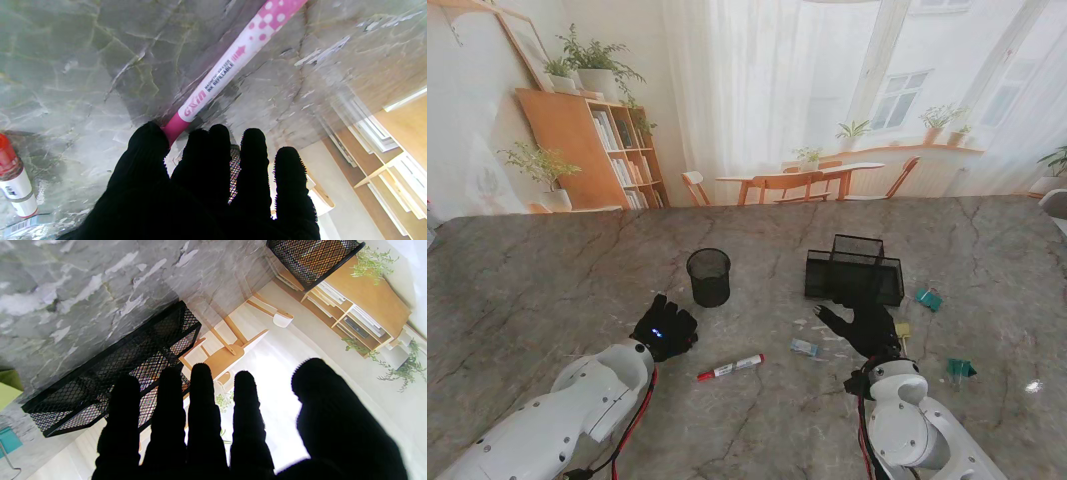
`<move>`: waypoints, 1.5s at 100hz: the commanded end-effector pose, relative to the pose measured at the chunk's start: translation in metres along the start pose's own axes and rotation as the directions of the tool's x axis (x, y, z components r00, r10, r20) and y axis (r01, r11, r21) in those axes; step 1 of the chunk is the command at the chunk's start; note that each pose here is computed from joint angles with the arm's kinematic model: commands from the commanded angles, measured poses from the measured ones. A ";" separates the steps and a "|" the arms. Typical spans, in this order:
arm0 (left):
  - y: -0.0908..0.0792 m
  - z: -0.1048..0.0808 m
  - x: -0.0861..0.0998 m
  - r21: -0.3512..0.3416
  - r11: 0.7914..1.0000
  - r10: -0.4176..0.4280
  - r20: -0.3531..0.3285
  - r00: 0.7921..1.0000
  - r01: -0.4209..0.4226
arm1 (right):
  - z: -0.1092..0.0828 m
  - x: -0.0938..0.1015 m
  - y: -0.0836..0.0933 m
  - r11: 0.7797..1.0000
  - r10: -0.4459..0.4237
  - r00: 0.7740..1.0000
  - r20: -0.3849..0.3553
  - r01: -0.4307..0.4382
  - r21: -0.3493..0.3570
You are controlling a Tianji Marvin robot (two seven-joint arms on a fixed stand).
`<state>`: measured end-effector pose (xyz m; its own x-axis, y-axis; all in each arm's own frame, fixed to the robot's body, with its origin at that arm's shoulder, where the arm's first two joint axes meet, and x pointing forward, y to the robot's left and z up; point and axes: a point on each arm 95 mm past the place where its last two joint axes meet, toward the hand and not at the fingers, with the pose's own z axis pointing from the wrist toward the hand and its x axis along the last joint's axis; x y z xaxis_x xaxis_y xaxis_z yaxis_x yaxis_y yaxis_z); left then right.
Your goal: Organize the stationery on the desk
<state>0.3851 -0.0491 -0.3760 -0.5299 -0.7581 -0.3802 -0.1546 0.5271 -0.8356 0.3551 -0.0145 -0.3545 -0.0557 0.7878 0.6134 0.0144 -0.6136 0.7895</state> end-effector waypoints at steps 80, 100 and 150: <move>0.033 0.008 0.022 -0.110 0.992 -0.067 -0.057 0.996 0.060 | -0.006 -0.008 0.004 0.999 -0.012 0.999 0.035 0.013 -0.035; 0.035 0.010 0.022 -0.100 0.990 -0.109 -0.054 0.993 0.104 | -0.007 -0.010 0.006 0.999 -0.014 0.999 0.042 0.016 -0.047; 0.031 0.005 0.018 0.001 0.976 -0.218 -0.040 0.975 0.218 | -0.008 -0.011 0.007 0.998 -0.015 0.999 0.048 0.017 -0.059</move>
<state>0.3925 -0.0538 -0.3867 -0.5059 -0.8416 -0.1892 -0.2079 0.3319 -0.9201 0.3495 -0.0287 -0.3539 -0.0107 0.8002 0.5997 -0.0585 -0.5992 0.7985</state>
